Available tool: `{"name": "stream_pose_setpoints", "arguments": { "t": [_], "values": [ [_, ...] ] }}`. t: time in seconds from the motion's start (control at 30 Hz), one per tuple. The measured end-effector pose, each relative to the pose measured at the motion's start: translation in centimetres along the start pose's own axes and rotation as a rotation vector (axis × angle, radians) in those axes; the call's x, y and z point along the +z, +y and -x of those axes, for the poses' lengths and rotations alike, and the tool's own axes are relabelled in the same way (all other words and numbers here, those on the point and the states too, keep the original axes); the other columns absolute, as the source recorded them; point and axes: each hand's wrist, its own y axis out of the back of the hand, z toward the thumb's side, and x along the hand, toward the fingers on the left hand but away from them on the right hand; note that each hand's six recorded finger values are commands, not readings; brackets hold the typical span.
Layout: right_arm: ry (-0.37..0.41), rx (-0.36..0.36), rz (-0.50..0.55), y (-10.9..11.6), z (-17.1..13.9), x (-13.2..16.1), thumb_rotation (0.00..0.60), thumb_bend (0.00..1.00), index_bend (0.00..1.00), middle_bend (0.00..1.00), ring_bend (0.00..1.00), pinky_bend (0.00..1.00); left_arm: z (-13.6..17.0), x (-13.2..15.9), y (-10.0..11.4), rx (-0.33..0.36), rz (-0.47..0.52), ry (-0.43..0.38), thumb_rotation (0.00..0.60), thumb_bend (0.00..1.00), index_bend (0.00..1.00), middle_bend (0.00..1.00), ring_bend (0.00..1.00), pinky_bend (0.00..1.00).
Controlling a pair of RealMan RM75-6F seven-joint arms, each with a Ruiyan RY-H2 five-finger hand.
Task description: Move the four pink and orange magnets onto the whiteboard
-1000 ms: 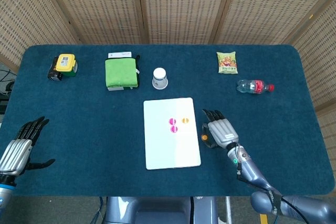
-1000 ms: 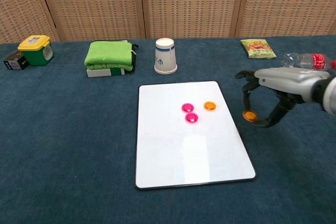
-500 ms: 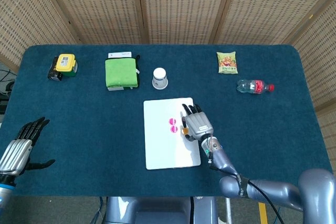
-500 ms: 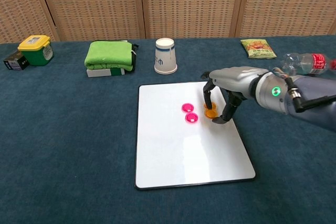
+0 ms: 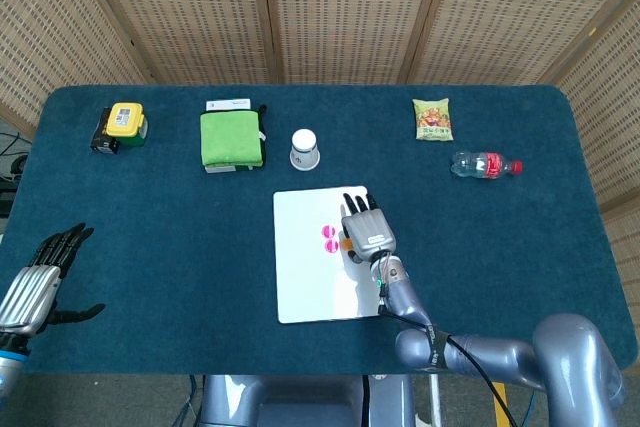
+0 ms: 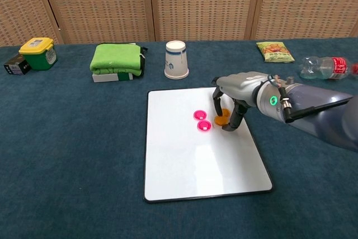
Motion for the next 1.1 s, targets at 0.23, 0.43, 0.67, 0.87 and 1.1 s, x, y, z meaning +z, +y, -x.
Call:
{"name": "stream_pose_setpoints", "arguments": {
  "t": [0.23, 0.43, 0.67, 0.87, 1.1],
  "values": [
    [-0.002, 0.005, -0.012, -0.3, 0.1, 0.2, 0.600, 0.36, 0.53, 0.00, 0.00, 0.00, 0.0, 0.0, 0.0, 0.002, 0.003, 0.001, 0.600, 0.02, 0.00, 0.00, 0.00, 0.00],
    [-0.013, 0.007, -0.025, -0.3, 0.2, -0.3, 0.600, 0.35, 0.51, 0.00, 0.00, 0.00, 0.0, 0.0, 0.0, 0.001, 0.004, 0.001, 0.600, 0.02, 0.00, 0.00, 0.00, 0.00],
    [-0.022, 0.009, -0.028, -0.2, 0.2, -0.8, 0.600, 0.34, 0.51, 0.00, 0.00, 0.00, 0.0, 0.0, 0.0, 0.000, 0.004, 0.001, 0.600, 0.02, 0.00, 0.00, 0.00, 0.00],
    [-0.019, 0.010, -0.026, 0.0, 0.0, -0.8, 0.600, 0.34, 0.50, 0.00, 0.00, 0.00, 0.0, 0.0, 0.0, 0.002, 0.004, 0.001, 0.600, 0.02, 0.00, 0.00, 0.00, 0.00],
    [-0.013, 0.021, -0.030, -0.2, 0.0, -0.8, 0.600, 0.34, 0.45, 0.00, 0.00, 0.00, 0.0, 0.0, 0.0, 0.003, 0.006, 0.000, 0.600, 0.02, 0.00, 0.00, 0.00, 0.00]
  ]
}}
